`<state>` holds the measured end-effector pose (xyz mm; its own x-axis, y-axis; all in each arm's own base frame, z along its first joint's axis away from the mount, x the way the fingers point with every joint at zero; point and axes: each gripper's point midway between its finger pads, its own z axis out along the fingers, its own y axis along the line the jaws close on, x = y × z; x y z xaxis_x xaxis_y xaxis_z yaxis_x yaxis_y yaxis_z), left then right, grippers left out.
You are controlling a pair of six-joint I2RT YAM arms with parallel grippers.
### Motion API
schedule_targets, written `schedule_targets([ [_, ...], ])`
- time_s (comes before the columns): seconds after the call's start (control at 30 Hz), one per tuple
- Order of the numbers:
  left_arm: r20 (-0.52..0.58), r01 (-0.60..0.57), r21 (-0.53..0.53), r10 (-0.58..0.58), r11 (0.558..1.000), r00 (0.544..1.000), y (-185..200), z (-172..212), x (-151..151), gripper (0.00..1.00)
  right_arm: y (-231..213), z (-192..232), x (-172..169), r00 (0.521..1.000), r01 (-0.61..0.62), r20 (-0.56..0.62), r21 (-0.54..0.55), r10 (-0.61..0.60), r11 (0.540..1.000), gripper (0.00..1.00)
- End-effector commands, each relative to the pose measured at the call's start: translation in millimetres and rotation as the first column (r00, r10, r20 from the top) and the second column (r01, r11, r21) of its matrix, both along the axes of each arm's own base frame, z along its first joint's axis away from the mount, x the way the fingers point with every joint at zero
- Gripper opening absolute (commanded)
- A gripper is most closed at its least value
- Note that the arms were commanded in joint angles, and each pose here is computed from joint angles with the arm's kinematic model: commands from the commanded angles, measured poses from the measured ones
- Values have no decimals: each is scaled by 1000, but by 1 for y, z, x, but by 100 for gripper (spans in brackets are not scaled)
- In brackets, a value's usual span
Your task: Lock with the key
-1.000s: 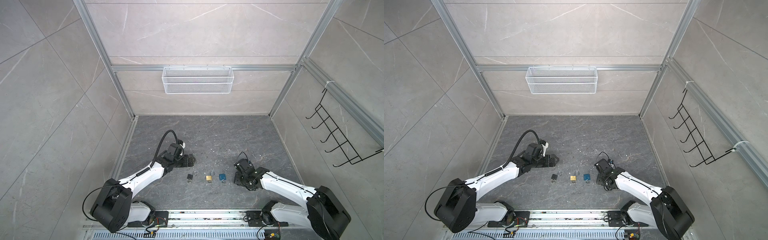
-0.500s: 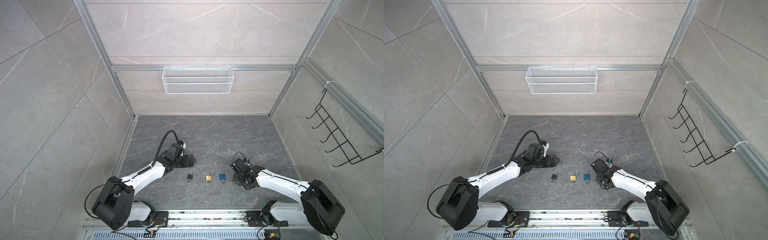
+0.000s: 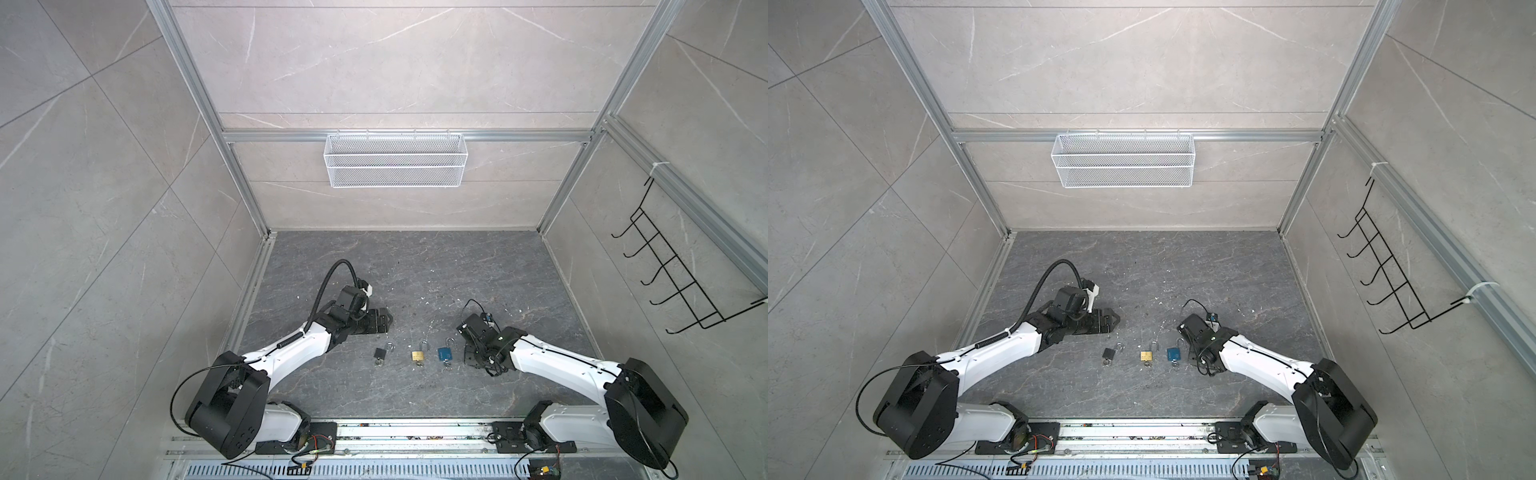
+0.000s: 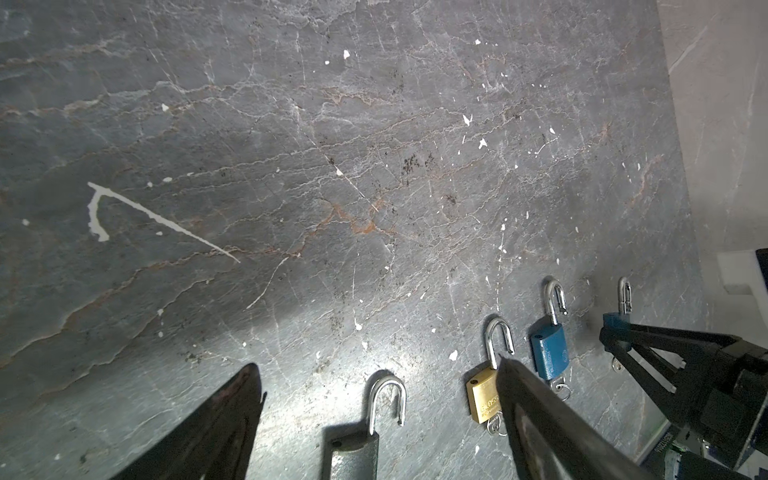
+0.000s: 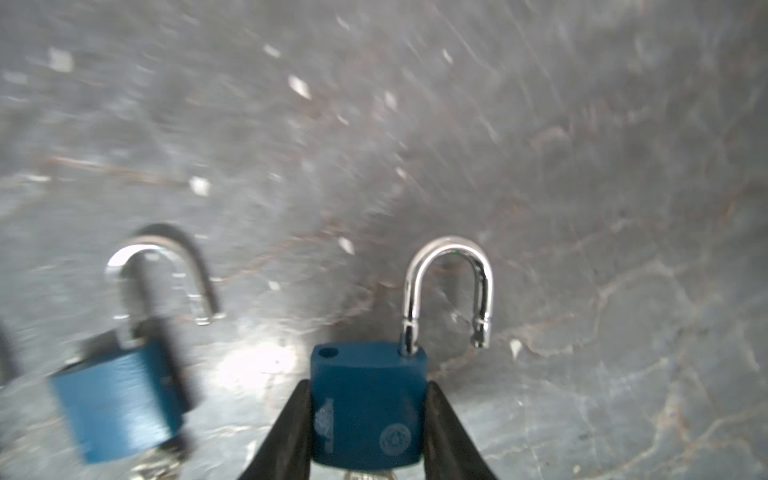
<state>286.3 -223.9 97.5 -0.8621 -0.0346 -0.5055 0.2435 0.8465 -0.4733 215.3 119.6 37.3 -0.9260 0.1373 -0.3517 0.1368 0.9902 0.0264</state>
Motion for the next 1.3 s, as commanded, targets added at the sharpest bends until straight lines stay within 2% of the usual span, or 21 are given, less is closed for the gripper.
schedule_targets([
  [0.0,51,33,-94,-29,995,998,-21,27,11,90,36,41,24,975,-188,134,94,175,978,15],
  [0.1,45,52,-161,-45,986,998,-32,35,11,90,66,68,33,930,-333,223,174,293,927,15],
  [0.23,33,80,-283,-73,956,997,-52,50,10,88,103,97,36,855,-493,310,241,415,836,15],
  [0.37,25,90,-374,-88,923,996,-65,64,8,88,124,110,37,810,-566,352,259,469,783,14],
  [0.57,15,100,-427,-104,899,994,-78,71,2,88,152,133,30,740,-652,425,266,521,710,14],
  [0.83,22,123,-447,-126,886,992,-90,75,-3,86,168,138,26,709,-682,428,213,561,699,13],
  [1.03,22,139,-452,-145,881,989,-97,76,-8,81,173,141,28,705,-679,427,175,567,713,14],
  [1.27,14,162,-455,-174,876,985,-107,76,-11,68,179,142,30,698,-682,423,147,578,716,13],
])
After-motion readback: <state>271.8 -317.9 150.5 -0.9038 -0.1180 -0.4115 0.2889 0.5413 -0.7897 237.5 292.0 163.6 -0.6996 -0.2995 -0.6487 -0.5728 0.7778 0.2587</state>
